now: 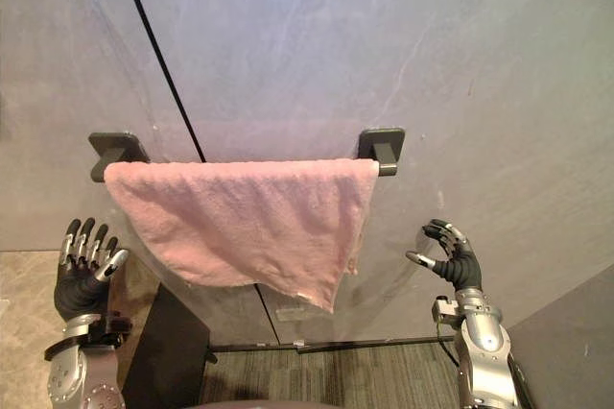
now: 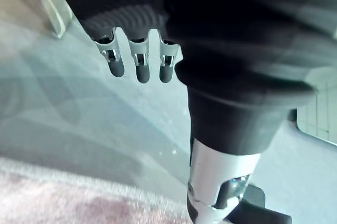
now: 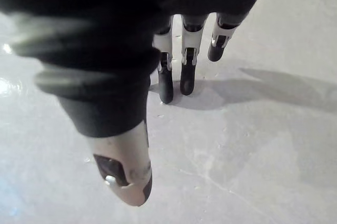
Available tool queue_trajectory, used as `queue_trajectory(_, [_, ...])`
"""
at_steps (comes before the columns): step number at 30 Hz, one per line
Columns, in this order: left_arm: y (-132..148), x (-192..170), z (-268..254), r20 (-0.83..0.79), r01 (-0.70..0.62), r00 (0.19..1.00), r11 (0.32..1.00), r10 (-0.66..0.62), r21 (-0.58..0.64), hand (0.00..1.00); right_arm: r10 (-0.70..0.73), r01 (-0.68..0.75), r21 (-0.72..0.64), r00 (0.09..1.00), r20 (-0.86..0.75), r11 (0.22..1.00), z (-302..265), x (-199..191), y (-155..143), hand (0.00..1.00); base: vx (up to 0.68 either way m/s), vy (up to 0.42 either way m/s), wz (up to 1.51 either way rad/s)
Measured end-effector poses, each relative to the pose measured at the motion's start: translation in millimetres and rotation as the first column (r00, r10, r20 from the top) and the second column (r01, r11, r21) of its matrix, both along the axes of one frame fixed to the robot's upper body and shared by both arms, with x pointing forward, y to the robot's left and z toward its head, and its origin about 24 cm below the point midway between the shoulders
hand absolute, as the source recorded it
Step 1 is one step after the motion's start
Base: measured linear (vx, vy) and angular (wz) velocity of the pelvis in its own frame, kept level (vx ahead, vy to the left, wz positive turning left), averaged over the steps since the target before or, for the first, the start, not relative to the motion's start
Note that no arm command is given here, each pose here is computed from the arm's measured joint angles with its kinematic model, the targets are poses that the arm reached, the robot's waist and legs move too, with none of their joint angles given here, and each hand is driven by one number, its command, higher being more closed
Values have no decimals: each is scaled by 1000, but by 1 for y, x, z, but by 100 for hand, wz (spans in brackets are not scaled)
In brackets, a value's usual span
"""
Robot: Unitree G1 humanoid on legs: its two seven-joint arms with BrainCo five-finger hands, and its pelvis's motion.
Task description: Organize washtable
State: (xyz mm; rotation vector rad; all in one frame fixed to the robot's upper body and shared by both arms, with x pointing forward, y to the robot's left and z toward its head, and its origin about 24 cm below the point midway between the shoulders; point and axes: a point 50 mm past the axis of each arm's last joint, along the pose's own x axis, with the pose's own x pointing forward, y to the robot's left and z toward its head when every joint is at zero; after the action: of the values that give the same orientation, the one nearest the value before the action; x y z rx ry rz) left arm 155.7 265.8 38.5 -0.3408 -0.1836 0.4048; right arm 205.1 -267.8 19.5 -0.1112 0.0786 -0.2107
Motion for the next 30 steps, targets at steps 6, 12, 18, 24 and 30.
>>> queue_trajectory(6, [2, -8, -17, -72, -18, 997, 999, 15, -47, 0, -16, 17, 21, 999, -48, 1000, -12, -3, -1, 0, 0, 0, 0])
queue_trajectory(12, [-6, -10, -47, -250, 42, 967, 999, -40, 1, 0, -19, 25, 32, 985, -173, 999, -40, -12, 2, 0, 0, 0, 0])
queue_trajectory(18, [-33, -12, -82, -441, 231, 875, 973, -202, 12, 0, 45, -30, 48, 928, -370, 998, -80, -28, 18, 0, -4, -1, -1])
queue_trajectory(24, [-43, -19, -101, -565, 349, 782, 936, -263, 47, 0, 73, -59, 44, 865, -496, 997, -106, -48, 24, 0, 0, 0, 0])
queue_trajectory(30, [-39, -45, -136, -735, 397, 630, 918, -251, 27, 0, 84, -72, 45, 786, -612, 996, -128, -68, 26, 0, -18, -2, -6])
